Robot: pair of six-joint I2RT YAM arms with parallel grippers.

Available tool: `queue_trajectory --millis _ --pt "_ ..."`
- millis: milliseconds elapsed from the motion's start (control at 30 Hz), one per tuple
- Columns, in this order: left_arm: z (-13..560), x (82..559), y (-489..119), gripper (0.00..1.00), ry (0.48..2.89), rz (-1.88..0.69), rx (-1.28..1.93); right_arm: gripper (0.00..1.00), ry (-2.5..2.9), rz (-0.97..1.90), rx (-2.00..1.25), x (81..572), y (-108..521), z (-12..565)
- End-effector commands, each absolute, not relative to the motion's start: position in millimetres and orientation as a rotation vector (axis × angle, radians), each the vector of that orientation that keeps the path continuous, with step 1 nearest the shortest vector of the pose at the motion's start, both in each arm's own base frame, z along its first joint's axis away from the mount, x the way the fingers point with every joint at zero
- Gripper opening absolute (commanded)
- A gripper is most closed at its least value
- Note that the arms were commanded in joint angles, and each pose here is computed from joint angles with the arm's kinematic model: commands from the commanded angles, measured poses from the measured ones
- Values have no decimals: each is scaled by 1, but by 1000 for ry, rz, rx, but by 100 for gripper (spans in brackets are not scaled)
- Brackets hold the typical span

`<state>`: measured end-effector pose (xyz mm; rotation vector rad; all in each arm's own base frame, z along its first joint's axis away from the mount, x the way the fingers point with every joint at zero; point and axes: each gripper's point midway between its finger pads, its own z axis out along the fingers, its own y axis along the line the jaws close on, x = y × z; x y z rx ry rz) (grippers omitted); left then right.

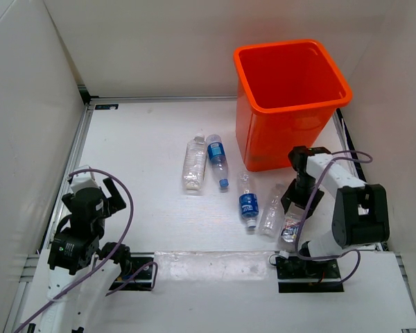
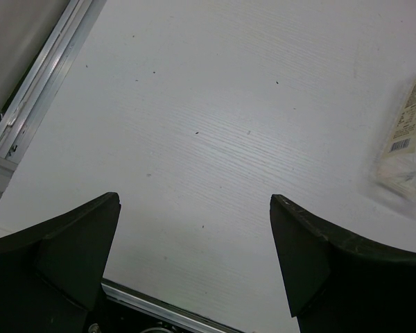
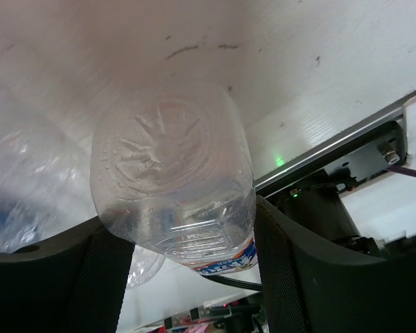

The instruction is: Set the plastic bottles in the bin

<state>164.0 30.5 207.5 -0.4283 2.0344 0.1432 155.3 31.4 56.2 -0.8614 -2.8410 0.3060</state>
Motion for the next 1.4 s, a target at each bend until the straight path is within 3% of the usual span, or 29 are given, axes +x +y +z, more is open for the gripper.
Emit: queue_trajectory --millis 0,300,433,733,767,867,900,1000,1067,1133,1167,1267,1367 --pt "209 168 31 99 2026 144 -436 0 -2892 239 -853 154 43 70" --pt "209 166 29 99 2014 124 -427 0 -3019 98 -836 141 51 120" --pt "209 165 29 99 2011 122 -429 0 -3224 -216 -760 139 71 171" --pt "206 169 23 99 2034 105 -394 0 -3651 -1222 -291 165 139 345" --pt "207 169 23 99 2032 103 -393 0 -3688 -1451 -168 162 147 392" --pt "206 170 22 99 2037 102 -390 0 -3740 -1509 167 179 171 423" --pt "206 170 22 99 2040 101 -387 0 -3775 -1729 249 172 167 475" --pt "206 169 22 99 2030 98 -389 0 -3933 -1725 364 206 169 522" --pt "207 168 23 99 2022 97 -393 0 -3982 -1807 211 228 151 547" --pt "209 167 25 99 2008 97 -401 0 -3999 -1950 -158 261 126 568" --pt "209 167 25 99 2006 99 -401 0 -3802 -2176 -380 263 120 576" --pt "210 165 26 99 1999 97 -406 0 -3596 -2461 -708 308 95 594" --pt "209 165 25 99 1998 95 -403 0 -3575 -2412 -861 338 83 593"
